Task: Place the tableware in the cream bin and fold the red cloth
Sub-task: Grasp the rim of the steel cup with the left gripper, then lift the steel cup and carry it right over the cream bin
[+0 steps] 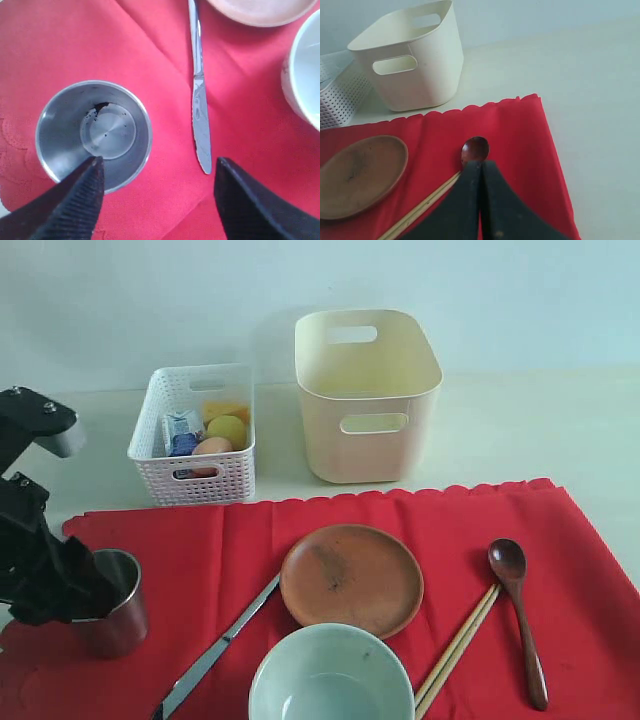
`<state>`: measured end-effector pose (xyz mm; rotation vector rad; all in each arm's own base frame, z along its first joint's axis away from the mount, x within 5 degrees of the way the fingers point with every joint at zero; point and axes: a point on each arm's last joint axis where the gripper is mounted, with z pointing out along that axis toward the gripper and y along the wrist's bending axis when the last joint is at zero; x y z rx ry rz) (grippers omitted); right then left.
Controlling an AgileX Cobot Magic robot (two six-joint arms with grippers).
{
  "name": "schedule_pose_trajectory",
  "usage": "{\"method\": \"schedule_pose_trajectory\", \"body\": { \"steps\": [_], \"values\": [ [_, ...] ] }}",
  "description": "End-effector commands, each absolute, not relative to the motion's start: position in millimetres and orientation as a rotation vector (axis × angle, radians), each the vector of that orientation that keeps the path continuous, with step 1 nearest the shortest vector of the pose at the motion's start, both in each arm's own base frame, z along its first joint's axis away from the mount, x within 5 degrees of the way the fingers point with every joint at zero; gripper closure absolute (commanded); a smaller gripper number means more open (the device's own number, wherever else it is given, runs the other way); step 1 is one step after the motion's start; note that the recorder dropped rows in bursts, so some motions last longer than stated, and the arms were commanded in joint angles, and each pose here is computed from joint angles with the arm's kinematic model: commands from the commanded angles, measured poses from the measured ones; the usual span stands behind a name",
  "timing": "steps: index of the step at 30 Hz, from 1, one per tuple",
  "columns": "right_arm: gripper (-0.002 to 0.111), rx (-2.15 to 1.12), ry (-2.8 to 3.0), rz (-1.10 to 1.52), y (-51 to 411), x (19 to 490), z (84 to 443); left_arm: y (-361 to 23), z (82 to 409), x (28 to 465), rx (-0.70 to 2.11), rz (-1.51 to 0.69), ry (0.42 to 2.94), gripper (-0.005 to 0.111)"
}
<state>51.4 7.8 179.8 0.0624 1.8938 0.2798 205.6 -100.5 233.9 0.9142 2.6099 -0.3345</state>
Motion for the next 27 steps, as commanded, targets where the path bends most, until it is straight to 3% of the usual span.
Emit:
{"method": "schedule_pose_trajectory", "body": {
  "steps": [1,19,22,27],
  "values": [
    [0.108,0.062,1.877,0.272,7.4,51.6,180.4,-104.4,219.4,214.0,0.903,-0.332,2.642,0.045],
    [0.108,0.062,1.877,0.272,7.4,51.6,180.4,-122.9,168.2,230.7,1.018,-0.27,2.729,0.046],
    [0.108,0.062,1.877,0.272,7.4,51.6,180.4,-123.3,165.6,233.6,1.036,-0.254,2.731,0.059],
    [0.108,0.062,1.877,0.272,7.4,51.6,180.4,-124.2,166.8,238.2,1.057,-0.233,2.716,0.098]
  ]
}}
